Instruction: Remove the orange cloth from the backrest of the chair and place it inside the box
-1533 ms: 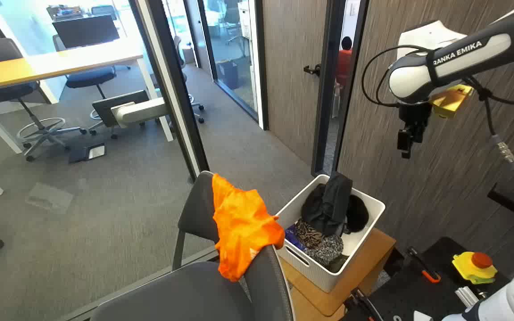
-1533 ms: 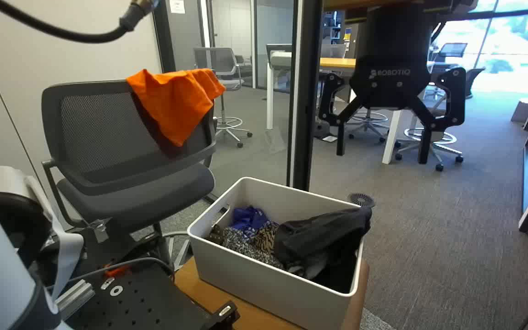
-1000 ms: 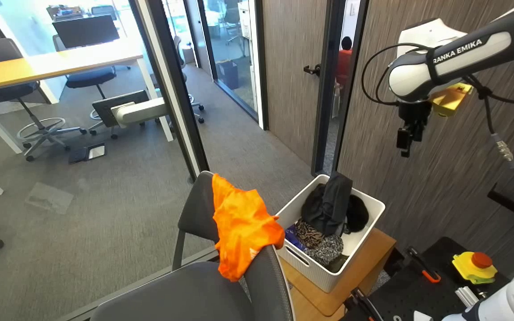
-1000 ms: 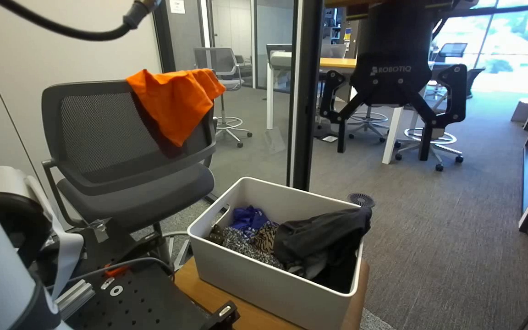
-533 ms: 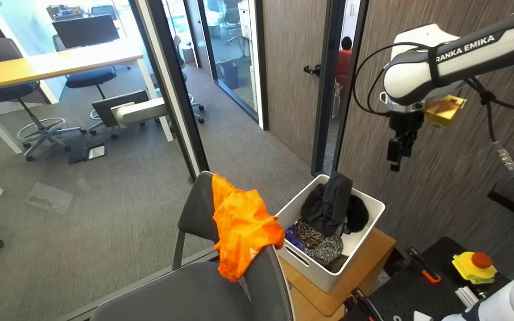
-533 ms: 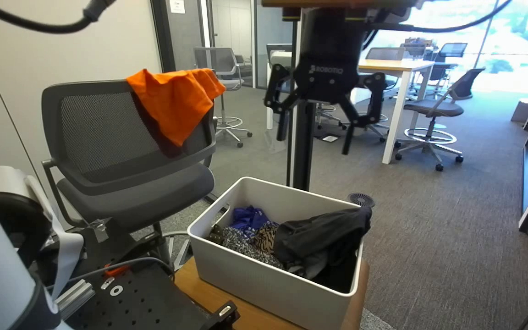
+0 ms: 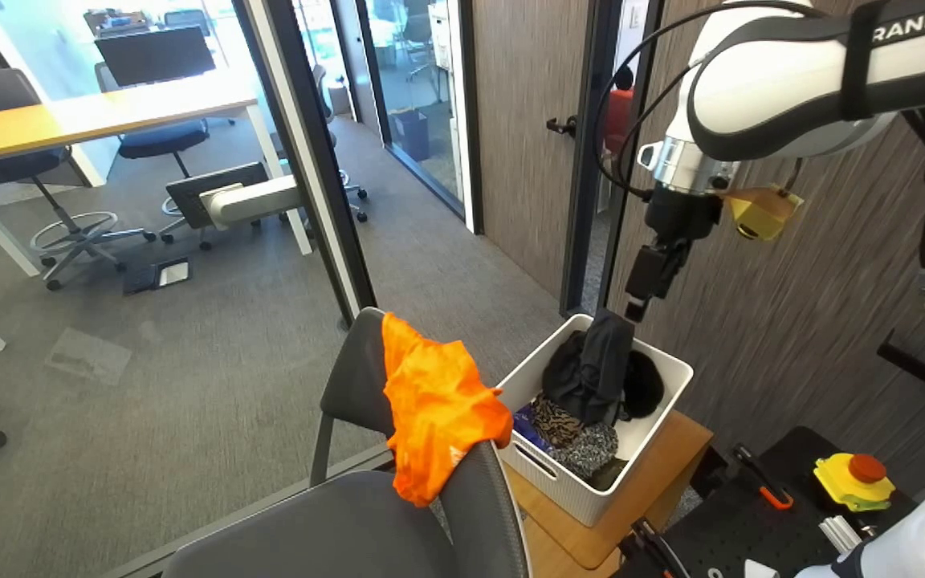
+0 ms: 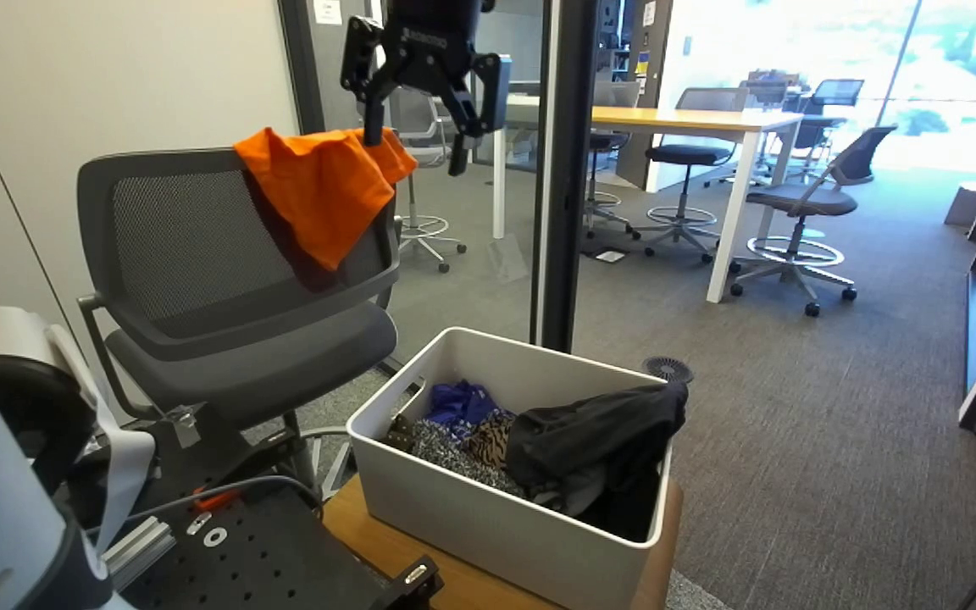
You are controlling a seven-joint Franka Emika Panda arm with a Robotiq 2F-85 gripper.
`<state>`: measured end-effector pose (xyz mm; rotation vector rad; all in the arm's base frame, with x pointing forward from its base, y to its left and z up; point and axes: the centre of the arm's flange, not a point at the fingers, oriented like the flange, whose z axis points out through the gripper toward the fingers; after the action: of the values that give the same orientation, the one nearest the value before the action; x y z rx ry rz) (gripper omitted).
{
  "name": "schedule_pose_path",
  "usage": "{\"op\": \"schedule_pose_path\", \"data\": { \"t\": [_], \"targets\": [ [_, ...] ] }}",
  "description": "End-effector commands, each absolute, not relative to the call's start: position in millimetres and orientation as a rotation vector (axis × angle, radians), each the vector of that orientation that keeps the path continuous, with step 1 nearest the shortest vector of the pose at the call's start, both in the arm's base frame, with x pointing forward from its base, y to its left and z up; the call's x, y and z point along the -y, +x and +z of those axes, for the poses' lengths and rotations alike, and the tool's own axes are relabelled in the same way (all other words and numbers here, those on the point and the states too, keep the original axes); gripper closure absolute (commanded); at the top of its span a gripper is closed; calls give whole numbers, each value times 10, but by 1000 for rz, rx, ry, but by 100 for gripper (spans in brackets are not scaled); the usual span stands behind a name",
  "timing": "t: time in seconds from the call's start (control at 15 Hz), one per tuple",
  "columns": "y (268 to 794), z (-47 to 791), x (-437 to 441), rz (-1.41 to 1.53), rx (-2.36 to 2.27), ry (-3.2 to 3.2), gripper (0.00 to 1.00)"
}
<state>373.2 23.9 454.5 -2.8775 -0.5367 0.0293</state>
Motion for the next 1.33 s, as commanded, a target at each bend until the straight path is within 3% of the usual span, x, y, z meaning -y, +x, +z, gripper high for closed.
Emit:
{"op": "schedule_pose_path", "data": {
  "t": [0.0,0.73,1.27],
  "targets": [
    [3603,4688,-830,-42,463,-2805,0],
    [3240,4489,-2364,-18,551,-2714,0],
    [3276,4544,-2792,-144,534,-2756,0]
  ]
}}
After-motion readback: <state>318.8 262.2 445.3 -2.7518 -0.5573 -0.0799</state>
